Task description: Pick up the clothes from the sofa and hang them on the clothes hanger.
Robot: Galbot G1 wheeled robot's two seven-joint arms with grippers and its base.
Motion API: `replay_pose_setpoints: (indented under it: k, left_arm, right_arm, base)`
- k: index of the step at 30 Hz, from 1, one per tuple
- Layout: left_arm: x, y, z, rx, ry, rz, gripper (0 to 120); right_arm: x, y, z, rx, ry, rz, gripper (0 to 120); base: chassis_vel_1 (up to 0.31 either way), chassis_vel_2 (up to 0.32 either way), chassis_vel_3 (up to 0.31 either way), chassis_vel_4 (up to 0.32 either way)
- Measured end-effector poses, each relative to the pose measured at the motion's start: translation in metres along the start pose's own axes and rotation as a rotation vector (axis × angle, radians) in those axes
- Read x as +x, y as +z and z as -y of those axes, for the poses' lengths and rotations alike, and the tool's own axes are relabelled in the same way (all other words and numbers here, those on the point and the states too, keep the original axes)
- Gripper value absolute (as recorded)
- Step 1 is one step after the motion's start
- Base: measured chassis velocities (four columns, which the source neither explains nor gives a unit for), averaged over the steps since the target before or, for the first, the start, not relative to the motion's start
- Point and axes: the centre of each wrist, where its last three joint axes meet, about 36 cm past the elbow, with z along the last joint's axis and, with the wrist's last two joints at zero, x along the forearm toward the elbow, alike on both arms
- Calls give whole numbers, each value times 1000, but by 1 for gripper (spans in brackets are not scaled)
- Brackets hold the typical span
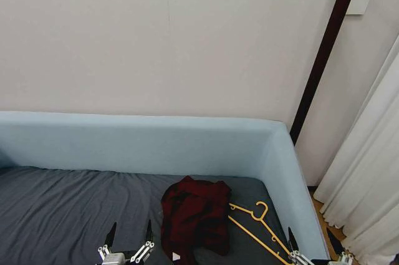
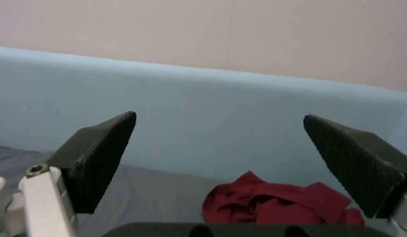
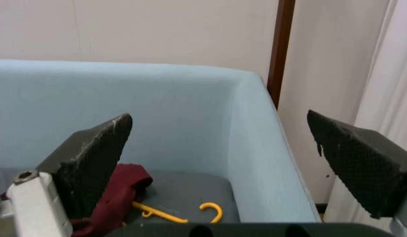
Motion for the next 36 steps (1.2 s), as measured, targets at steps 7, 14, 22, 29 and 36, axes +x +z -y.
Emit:
replay_pose_setpoints:
  k: [7, 14, 22, 29, 36]
  left_arm:
    - [1, 0, 2, 1, 0, -3, 100]
    - [0, 5, -1, -8, -7, -11, 100]
    - [2, 13, -2, -9, -15, -28, 100]
    - [4, 22, -2, -10, 5, -57, 100]
    - [11, 27, -4, -7, -5, -81, 100]
  right_arm:
    - [0, 1, -2, -8, 1, -4, 100]
    - [-2, -3, -7, -43, -15, -42, 100]
    - [-23, -14, 4, -164, -78, -193, 100]
    - [-70, 3, 41, -238, -88, -376, 100]
    - [-127, -11, 45, -231, -196, -456, 100]
  base:
    - [0, 0, 0, 0]
    - [0, 0, 0, 0]
    - [0, 0, 0, 0]
    - [0, 0, 0, 0]
    - [0, 0, 0, 0]
